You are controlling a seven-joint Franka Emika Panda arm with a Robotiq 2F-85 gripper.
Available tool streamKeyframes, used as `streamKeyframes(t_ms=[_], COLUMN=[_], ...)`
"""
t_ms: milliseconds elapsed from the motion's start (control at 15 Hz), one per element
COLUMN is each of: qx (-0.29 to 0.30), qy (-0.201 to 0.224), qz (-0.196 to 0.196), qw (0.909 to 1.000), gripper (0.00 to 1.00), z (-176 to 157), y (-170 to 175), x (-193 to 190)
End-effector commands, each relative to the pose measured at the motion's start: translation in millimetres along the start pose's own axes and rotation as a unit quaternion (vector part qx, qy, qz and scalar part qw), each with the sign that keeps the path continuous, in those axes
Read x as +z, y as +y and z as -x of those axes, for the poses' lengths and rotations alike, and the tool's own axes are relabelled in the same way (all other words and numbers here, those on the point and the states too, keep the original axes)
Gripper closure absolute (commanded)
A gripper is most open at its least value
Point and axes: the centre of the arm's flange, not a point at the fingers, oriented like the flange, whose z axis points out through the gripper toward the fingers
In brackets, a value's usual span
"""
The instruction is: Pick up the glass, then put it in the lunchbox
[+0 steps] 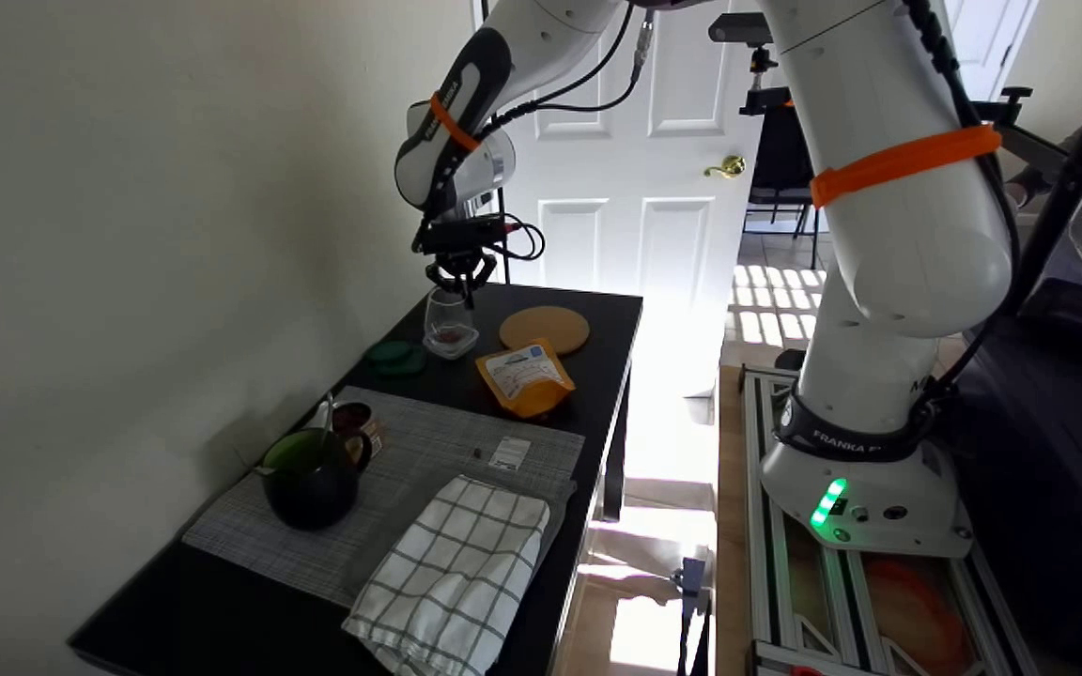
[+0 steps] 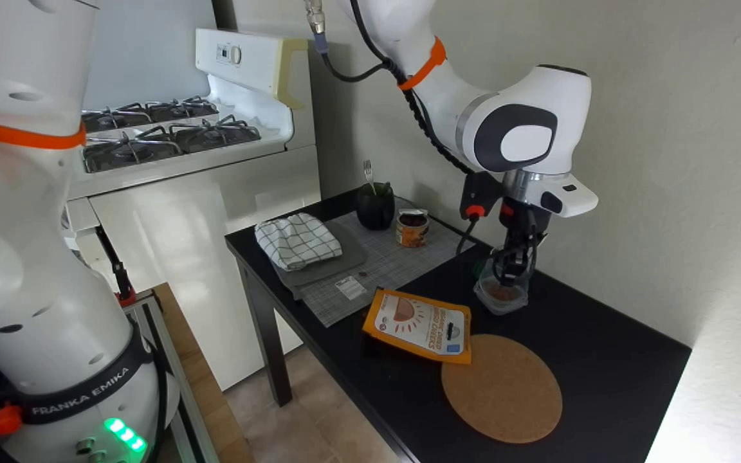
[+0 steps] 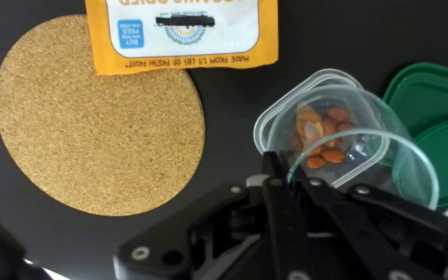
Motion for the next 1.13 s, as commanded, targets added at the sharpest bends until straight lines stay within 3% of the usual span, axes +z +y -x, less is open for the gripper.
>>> streamKeyframes(t_ms=[0,133,333,667,933,1000,1067], qx=[0.0,0.0,-0.004,-0.013,-0.118,-0.076,-0.094], qy=[-0.013,-0.016,-0.014,0.026,0.013,0.024,0.025], qz=[0.022,0.027,0.026,-0.009,-0.046,-0.029,-0.036], qw=[0.9997,0.9995,0.9995,0.9995,0.9918,0.9964,0.9946], gripper=[0.71,0.63,0.41,0.03,0.0,0.0,0.0], z=[-1,0,6,22,63,22,33], y=[-3,-2,5,37,75,41,50], x=[4,3,-8,-70,-119,-97,-107])
